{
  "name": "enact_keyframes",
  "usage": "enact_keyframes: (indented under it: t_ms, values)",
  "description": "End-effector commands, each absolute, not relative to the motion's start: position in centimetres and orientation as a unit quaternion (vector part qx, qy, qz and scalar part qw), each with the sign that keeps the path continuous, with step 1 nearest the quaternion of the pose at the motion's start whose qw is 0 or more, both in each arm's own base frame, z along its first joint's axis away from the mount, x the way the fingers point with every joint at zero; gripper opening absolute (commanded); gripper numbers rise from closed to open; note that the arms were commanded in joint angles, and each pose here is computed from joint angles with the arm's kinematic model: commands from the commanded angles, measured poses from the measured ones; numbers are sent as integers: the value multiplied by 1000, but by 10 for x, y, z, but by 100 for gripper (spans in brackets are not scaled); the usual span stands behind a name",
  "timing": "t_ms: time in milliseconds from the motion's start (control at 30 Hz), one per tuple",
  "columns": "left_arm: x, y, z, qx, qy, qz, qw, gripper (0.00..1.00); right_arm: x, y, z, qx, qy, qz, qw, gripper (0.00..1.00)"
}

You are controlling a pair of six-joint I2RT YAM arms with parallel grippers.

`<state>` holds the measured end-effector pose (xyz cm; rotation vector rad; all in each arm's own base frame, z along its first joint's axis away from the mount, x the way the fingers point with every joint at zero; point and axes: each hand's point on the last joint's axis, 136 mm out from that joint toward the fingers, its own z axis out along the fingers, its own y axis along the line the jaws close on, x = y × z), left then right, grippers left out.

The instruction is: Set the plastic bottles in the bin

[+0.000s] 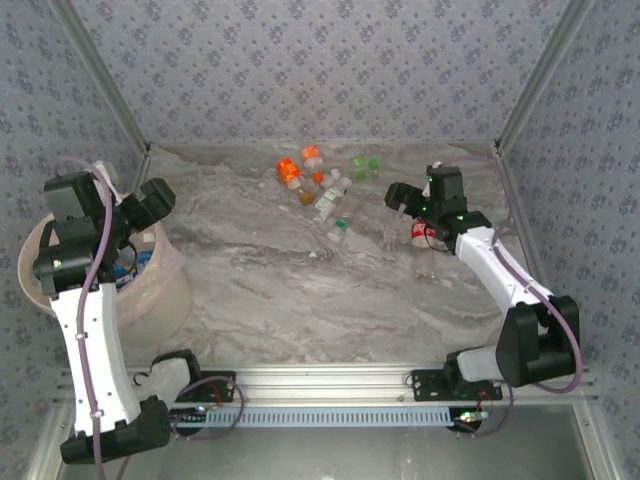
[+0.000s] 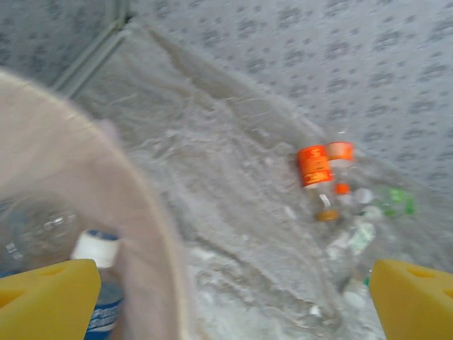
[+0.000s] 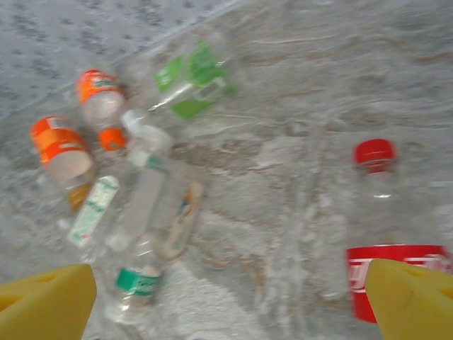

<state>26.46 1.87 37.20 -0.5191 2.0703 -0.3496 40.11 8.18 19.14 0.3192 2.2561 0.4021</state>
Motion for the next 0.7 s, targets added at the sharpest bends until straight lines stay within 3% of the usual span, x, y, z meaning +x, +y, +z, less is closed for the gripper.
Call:
enact_keyframes:
  t_ms: [0, 333, 667]
  values:
    - [271, -9, 408, -167, 810, -229, 514, 98, 396, 50, 169, 136, 922, 97, 350, 100]
    - [294, -73, 413, -72, 794, -340, 499, 98, 401, 30, 109, 116, 969, 51, 211, 99]
    - [316, -148, 395, 10, 807, -355, 472, 98, 411, 28, 65, 90, 987, 33, 129, 92]
